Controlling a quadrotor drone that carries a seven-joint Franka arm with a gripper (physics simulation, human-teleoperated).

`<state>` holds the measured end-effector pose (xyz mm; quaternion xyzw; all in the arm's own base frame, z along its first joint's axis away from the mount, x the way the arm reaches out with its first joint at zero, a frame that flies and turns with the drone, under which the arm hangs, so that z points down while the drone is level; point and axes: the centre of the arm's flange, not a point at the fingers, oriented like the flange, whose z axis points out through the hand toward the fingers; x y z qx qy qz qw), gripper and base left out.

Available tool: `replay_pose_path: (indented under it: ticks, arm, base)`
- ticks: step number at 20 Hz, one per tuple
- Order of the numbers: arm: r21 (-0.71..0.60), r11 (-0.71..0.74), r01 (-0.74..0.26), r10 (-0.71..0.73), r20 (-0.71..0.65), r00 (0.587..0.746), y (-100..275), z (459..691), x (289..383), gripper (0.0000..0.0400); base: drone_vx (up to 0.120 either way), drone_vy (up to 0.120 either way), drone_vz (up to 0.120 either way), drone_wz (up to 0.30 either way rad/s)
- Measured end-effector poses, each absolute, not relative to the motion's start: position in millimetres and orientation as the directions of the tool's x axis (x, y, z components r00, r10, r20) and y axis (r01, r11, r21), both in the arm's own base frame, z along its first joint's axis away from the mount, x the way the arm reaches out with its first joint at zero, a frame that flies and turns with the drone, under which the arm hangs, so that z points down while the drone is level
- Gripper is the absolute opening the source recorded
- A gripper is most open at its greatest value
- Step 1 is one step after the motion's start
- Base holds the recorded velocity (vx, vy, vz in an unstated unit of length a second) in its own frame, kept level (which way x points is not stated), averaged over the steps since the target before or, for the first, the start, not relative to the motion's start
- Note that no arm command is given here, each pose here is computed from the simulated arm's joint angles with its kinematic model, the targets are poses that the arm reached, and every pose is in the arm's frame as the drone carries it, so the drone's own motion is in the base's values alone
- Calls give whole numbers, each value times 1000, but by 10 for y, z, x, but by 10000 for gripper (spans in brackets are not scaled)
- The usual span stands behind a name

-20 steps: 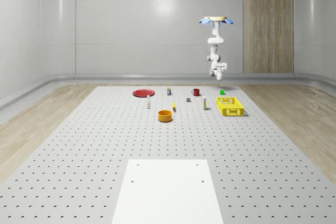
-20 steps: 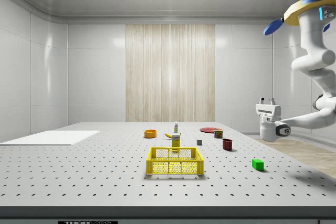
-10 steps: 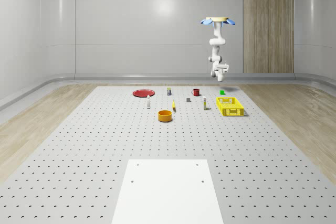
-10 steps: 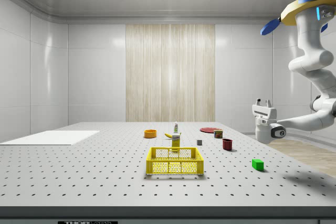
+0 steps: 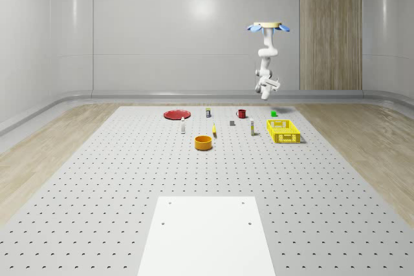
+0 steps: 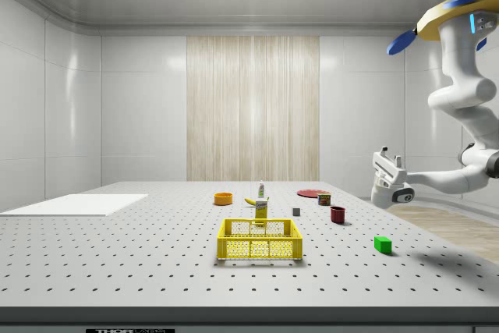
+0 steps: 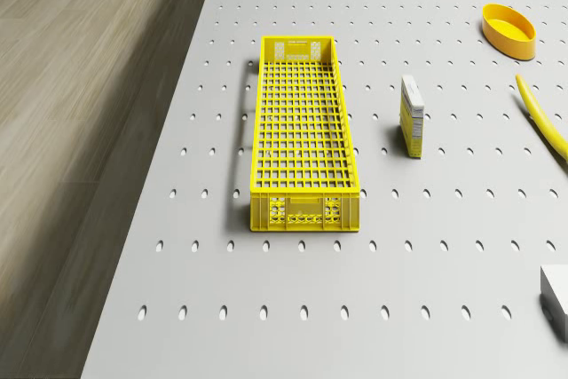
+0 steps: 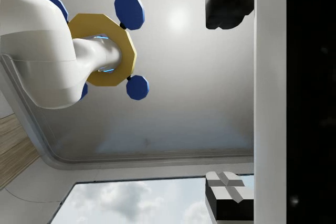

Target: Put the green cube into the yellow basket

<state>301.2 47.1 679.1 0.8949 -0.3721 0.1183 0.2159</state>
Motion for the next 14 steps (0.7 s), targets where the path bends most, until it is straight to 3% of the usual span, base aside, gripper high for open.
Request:
replay_pose_path:
  ticks: [4,8,11,14]
  arm:
    - [531,-438,-725,-413,598,687,792,6511,3019,400]
    - [682,-20,-731,11,731,682,987,5915,3038,400]
    - [603,326,-728,351,637,686,862,5435,3054,400]
    - [426,547,-721,563,450,693,606,5134,3065,400]
  base:
    - [0,0,-120,0]
    - [0,0,-120,0]
    - [0,0,-120,0]
    - [0,0,-120,0]
